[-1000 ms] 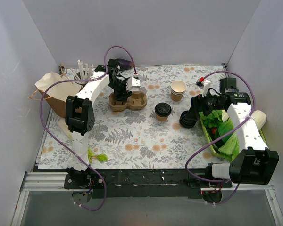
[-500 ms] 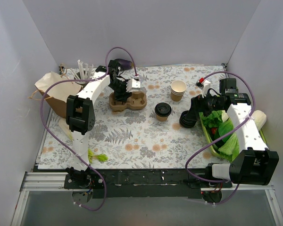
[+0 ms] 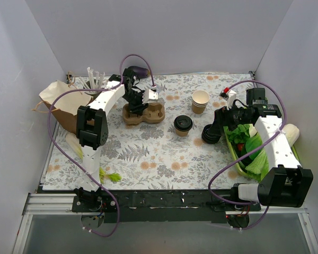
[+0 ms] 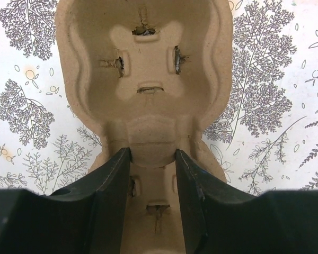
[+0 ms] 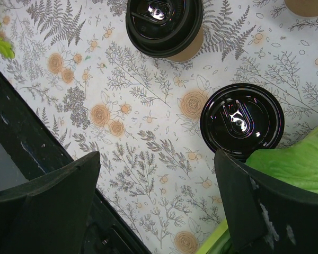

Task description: Pack the takeout coffee

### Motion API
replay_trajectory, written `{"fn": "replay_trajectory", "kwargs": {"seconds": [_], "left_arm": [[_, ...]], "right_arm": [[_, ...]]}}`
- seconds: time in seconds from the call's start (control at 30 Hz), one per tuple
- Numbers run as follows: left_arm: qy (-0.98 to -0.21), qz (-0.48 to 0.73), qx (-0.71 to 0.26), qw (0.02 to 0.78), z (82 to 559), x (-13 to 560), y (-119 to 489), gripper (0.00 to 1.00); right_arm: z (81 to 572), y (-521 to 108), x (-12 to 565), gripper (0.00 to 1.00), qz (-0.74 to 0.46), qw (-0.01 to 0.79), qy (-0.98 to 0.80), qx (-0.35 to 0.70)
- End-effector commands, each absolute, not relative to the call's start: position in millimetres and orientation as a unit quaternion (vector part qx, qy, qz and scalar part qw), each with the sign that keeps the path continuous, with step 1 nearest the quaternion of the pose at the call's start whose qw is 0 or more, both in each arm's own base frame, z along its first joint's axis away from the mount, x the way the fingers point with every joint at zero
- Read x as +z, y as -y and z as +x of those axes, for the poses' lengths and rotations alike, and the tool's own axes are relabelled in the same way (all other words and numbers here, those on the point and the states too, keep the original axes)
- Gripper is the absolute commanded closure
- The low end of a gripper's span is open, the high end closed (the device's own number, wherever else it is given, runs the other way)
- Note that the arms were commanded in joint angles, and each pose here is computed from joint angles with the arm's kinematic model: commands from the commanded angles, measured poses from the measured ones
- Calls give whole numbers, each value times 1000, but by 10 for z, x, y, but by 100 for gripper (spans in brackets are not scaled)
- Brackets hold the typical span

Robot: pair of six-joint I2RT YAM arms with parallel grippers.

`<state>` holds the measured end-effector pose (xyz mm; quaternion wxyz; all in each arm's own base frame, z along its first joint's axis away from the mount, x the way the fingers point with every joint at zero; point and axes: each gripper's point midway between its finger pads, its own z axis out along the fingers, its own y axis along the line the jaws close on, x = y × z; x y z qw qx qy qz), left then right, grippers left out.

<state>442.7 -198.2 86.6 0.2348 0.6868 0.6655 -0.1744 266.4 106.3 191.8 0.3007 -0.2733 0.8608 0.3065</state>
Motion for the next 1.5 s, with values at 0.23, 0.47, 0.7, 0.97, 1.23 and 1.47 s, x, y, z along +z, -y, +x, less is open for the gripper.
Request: {"fn": "replay_trajectory", "kwargs": {"seconds": [0.23,0.47,0.7,0.97,1.23,1.47], "left_arm": [[-665,671,-148,293,4558,1479,1985,84],[-677,650,-140,314,4397,1918,1925,85],[-717,600,-187,301,3544,2221,1776,86],[-738,589,-211,254,2171,1827,1379,89],[-712,621,-179,275,1867,1369,1221,93],[-693,644,-174,275,1938,1042,1236,75]], "right_arm": [[2739,-1045,1922,4,-279,314,-856,301],[2822,-1066,1969,4,-278,319,-852,307],[2882,-1087,1995,4,-285,323,-847,313],[2897,-1152,1996,2,-291,321,-840,328],[2791,-1265,1918,2,-307,301,-836,342],[2709,-1292,1929,2,-315,299,-836,337]]}}
